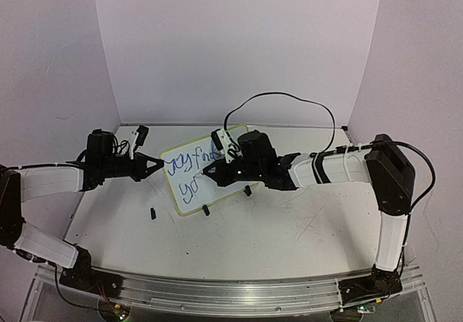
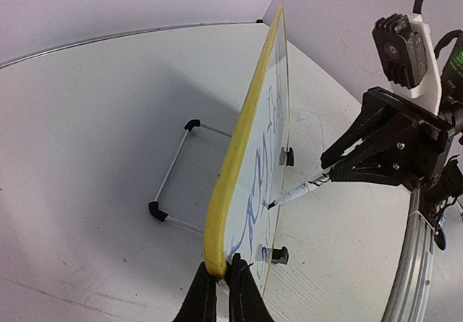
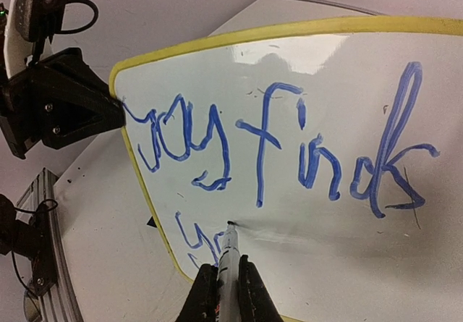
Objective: Write a sentence on the whiteboard
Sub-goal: Write on the whiteboard with the whiteboard marker without the cap.
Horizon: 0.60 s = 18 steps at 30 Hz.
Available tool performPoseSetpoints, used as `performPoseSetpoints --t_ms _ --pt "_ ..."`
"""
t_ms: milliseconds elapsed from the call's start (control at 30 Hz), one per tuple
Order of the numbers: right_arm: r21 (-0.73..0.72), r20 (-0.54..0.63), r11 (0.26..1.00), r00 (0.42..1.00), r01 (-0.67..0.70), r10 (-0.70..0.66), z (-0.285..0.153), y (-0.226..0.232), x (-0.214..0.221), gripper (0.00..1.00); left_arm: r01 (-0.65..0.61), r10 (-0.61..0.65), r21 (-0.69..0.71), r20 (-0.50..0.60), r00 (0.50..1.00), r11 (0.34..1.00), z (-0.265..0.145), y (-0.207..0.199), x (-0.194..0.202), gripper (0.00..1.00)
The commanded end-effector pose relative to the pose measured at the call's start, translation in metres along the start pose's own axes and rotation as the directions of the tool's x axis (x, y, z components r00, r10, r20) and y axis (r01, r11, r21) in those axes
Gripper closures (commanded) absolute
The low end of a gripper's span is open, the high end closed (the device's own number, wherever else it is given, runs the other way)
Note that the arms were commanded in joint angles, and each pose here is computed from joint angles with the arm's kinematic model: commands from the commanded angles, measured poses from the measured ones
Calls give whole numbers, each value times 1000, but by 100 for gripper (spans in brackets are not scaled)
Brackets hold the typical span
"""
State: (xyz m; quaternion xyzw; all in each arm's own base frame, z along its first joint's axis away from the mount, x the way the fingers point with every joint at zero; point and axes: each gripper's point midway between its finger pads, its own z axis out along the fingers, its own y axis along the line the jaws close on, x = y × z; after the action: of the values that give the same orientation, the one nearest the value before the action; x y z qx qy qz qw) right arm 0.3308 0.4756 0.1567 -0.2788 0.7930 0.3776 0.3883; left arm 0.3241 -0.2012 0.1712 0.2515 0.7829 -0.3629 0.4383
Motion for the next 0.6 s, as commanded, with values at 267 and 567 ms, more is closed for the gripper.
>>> performPoseSetpoints --t_ms 267,567 --pt "-61 96 997 995 48 -42 -37 24 -18 100 -76 75 -44 -24 997 996 3 8 -1 100" --pt "1 130 984 976 177 -176 -40 18 -28 100 -89 87 -66 -28 996 994 3 12 0 100"
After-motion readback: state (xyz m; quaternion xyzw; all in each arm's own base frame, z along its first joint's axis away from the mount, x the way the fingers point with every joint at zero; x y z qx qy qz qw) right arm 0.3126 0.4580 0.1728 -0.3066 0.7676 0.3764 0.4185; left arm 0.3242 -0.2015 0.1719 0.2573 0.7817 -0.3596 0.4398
